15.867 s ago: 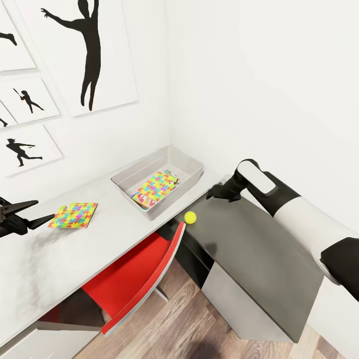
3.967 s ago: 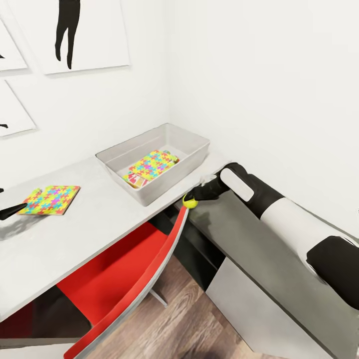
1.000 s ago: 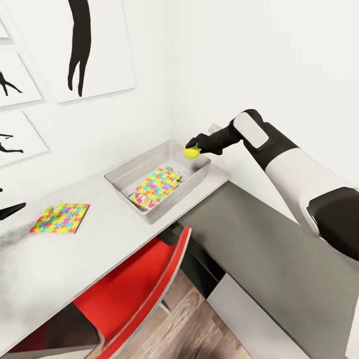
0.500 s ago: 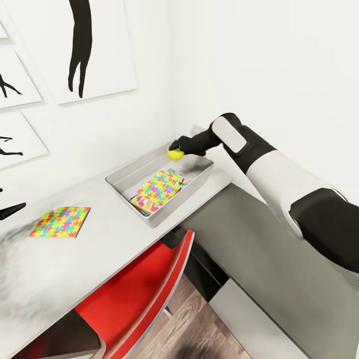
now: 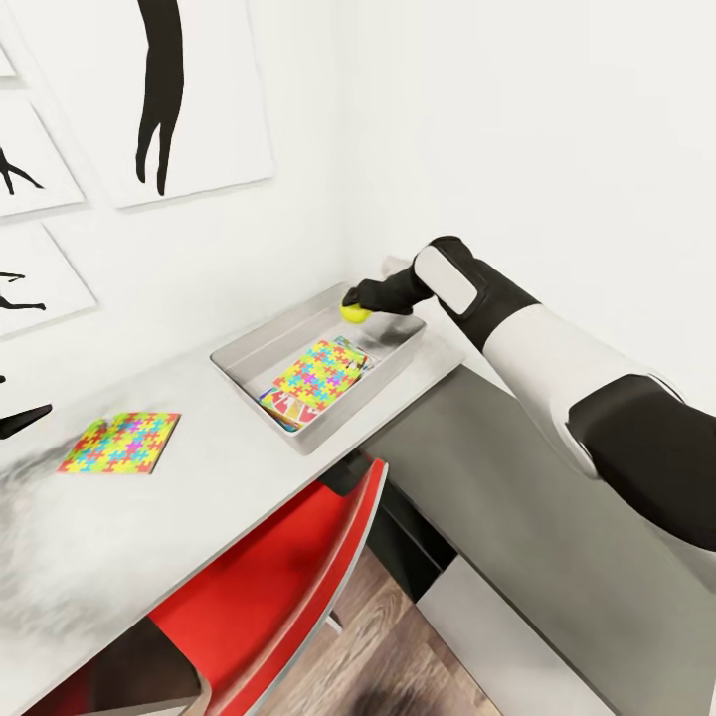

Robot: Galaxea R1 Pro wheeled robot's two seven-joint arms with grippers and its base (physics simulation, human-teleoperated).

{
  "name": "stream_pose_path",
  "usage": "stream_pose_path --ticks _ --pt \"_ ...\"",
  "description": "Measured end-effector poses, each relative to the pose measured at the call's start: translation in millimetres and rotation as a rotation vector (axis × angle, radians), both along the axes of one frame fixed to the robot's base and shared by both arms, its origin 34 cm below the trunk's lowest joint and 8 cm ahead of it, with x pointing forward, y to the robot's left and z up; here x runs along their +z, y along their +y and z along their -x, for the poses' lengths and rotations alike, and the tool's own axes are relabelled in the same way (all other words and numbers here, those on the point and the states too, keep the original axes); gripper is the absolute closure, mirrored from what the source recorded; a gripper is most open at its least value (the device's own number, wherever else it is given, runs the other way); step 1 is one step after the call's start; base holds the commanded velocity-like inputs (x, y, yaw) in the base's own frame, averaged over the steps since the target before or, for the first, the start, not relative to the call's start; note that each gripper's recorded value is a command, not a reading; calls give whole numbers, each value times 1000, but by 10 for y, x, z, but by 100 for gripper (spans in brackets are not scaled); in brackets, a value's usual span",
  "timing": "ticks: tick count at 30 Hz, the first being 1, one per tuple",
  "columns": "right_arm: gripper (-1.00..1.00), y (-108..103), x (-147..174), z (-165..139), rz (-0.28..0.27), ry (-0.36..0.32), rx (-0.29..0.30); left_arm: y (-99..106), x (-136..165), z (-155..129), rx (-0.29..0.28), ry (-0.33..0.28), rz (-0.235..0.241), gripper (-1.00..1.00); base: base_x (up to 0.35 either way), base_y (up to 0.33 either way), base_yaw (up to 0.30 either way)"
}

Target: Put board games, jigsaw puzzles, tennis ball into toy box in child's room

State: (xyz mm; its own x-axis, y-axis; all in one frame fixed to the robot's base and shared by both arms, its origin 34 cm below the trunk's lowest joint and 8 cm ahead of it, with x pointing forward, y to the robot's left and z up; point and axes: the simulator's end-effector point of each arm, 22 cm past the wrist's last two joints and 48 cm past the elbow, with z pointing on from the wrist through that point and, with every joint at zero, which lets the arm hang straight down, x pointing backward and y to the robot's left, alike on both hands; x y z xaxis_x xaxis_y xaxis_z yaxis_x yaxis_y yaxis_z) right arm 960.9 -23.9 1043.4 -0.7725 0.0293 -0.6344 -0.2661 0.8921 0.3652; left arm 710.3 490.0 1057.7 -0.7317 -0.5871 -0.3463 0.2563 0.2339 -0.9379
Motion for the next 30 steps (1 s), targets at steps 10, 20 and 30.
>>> stream_pose_path --ticks 10,20,30 --pt "100 -156 -50 -71 78 -34 -15 -2 -2 0 0 0 0 -100 0 0 0" --pt "100 -190 -55 -83 84 -36 -19 -5 -5 0 -1 0 1 -100 0 0 0" --pt "100 -284 -230 -62 103 2 -40 -8 -8 -1 -1 1 2 -100 0 0 0"
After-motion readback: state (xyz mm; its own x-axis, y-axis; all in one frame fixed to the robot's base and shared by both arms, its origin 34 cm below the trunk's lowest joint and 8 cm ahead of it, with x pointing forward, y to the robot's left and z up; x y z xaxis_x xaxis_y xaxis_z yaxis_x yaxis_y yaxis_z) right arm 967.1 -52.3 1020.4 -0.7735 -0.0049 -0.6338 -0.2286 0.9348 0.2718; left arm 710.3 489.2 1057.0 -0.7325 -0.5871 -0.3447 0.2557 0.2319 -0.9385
